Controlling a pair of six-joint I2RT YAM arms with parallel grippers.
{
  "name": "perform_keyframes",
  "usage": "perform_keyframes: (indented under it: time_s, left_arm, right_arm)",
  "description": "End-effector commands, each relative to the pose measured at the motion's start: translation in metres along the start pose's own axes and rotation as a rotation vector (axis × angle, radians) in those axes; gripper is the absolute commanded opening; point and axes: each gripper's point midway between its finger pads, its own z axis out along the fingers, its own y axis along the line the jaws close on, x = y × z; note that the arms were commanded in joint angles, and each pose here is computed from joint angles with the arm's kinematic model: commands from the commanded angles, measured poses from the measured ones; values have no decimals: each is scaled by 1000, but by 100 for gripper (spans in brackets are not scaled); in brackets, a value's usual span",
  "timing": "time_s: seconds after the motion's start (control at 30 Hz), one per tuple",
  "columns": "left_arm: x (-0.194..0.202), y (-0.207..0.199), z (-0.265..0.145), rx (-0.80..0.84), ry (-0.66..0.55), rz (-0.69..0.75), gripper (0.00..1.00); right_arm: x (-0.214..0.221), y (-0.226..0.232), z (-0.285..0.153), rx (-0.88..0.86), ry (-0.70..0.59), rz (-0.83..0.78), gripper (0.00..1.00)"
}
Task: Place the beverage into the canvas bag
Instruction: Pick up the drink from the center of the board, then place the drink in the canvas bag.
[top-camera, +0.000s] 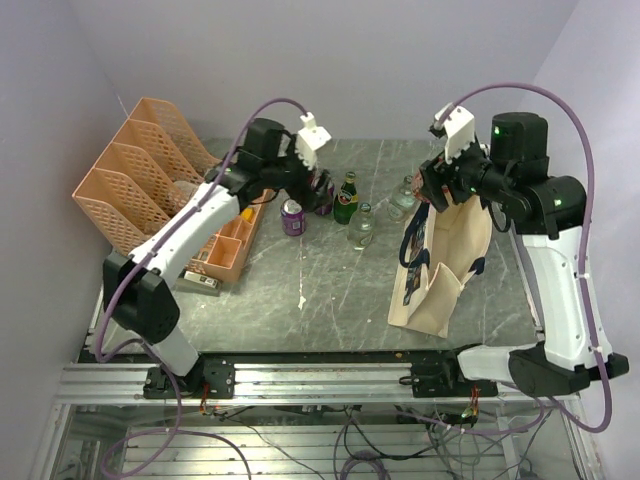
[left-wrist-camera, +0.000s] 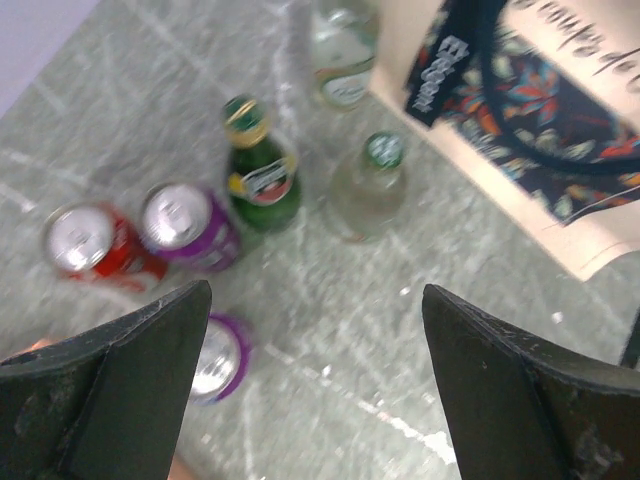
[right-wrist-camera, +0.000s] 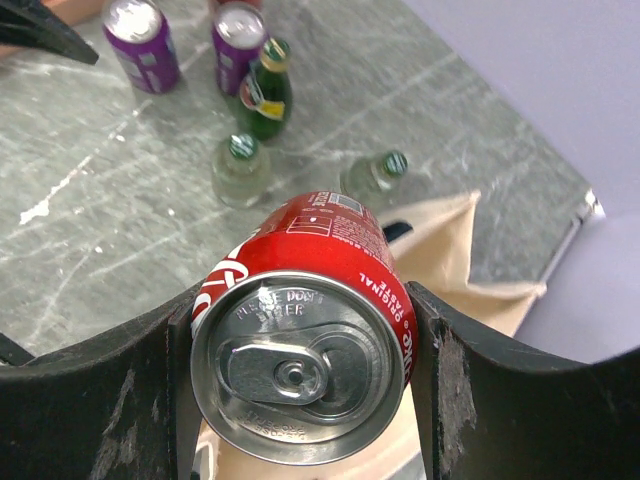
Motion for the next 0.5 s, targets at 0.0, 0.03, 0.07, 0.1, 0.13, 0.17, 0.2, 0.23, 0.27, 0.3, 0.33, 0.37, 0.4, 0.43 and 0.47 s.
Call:
perform_keyframes:
  time_s: [0.0, 0.03, 0.07, 0.1, 0.13, 0.17, 0.2, 0.23, 0.27, 0.3, 0.33, 0.37, 0.4, 0.43, 0.47]
  left_arm:
    - [-52, -53, 22, 118, -111, -6, 97]
    - [-60, -66, 27, 142, -125, -8, 97]
    - [-67, -79, 32, 164, -137, -16, 97]
    - [-75, -96, 37, 196, -150, -25, 97]
    - [-80, -108, 42, 220, -158, -35, 96]
    - [-85, -118, 45, 238, -169, -46, 96]
    - [-90, -127, 49, 254, -180, -58, 96]
    - [-94, -137, 54, 272, -187, -69, 95]
    - [-97, -143, 58, 285, -195, -80, 95]
    - [-101, -151, 61, 299, -202, -89, 95]
    - [-104, -157, 65, 311, -208, -98, 95]
    - [-106, -164, 68, 325, -210, -102, 95]
    - [-108, -170, 72, 336, -211, -104, 95]
    - [-110, -176, 75, 343, -213, -104, 95]
    - [-112, -182, 78, 350, -215, -104, 95]
  right_arm:
    - [17, -19, -17, 121, 29, 42, 26]
    - [24, -20, -18, 129, 41, 49, 26]
    - [31, -21, -19, 137, 56, 61, 26]
    - [39, -23, -20, 151, 70, 75, 26]
    - [46, -25, -22, 161, 78, 85, 26]
    - [53, -26, -21, 166, 89, 93, 26]
    - [59, -27, -21, 167, 99, 103, 26]
    - [64, -29, -20, 167, 108, 115, 26]
    - [67, -30, -20, 166, 112, 127, 26]
    - [71, -32, -20, 166, 120, 141, 26]
    - [75, -34, -19, 164, 125, 153, 26]
    - [78, -36, -19, 158, 128, 162, 26]
    - [82, -38, -18, 156, 133, 171, 26]
    - [86, -41, -16, 155, 140, 180, 26]
    - [91, -43, -15, 149, 146, 193, 26]
